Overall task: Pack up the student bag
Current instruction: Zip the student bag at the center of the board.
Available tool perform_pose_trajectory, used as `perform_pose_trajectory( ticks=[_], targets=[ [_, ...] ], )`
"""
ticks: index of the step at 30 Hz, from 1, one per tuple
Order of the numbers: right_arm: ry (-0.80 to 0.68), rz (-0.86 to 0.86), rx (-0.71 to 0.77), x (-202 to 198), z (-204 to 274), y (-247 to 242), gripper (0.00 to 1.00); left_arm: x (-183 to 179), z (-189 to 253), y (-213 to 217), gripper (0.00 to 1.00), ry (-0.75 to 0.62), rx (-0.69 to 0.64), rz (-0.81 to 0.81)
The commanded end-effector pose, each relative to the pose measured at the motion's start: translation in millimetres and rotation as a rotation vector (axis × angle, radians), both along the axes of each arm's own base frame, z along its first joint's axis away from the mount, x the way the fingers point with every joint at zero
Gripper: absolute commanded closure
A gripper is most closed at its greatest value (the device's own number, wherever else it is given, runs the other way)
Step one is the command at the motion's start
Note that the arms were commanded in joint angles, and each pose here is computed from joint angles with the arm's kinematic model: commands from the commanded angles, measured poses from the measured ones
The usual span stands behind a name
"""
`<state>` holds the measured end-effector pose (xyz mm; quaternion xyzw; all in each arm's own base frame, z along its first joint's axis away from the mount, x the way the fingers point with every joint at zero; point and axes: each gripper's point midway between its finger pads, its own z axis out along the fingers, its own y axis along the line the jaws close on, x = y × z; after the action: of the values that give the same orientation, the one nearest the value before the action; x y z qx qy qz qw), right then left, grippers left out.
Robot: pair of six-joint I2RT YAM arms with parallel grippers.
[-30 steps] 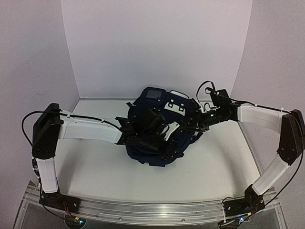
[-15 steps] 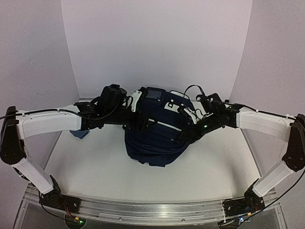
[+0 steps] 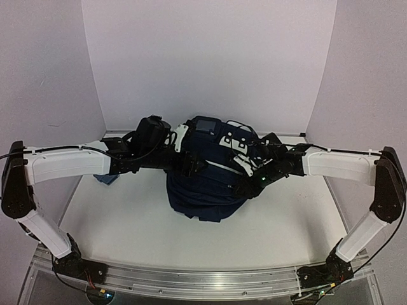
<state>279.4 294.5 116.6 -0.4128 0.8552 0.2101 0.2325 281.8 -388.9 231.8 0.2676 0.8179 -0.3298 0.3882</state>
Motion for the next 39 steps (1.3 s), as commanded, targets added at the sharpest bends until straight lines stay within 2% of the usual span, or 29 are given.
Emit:
perform_pose_trajectory(
  ticks=[1, 4, 12, 17, 22, 26, 31, 37, 39],
  targets=[
    [-0.078, -0.015, -0.012, 14, 6, 2, 0.59, 5, 9, -4, 0.24, -0.030, 0.006, -0.001],
    [-0.093, -0.027, -0.014, 20, 8, 3, 0.60, 5, 8, -4, 0.24, -0.035, 0.016, -0.006],
    [-0.089, -0.032, -0.033, 22, -5, 3, 0.72, 7, 7, -4, 0.24, -0.042, 0.029, -0.005],
    [-0.107, -0.016, -0.011, 19, 5, 4, 0.99, 4, 0, -5, 0.24, -0.105, 0.108, -0.083],
    [-0.126, -0.016, 0.053, 13, 37, 6, 1.00, -7, -24, -3, 0.25, -0.238, 0.238, -0.254],
    [-0.140, -0.020, 0.055, 11, 44, 2, 1.00, -9, -40, -2, 0.26, -0.378, 0.322, -0.354],
    [-0.130, -0.018, 0.028, 9, 36, -2, 1.00, -13, -30, -9, 0.28, -0.577, 0.292, -0.419],
    [-0.105, 0.015, 0.015, 9, 13, 3, 1.00, 7, -28, -16, 0.31, -0.621, 0.357, -0.371],
    [-0.108, 0.019, 0.010, 12, 8, 5, 0.92, 6, -26, -15, 0.31, -0.614, 0.347, -0.364]
  ],
)
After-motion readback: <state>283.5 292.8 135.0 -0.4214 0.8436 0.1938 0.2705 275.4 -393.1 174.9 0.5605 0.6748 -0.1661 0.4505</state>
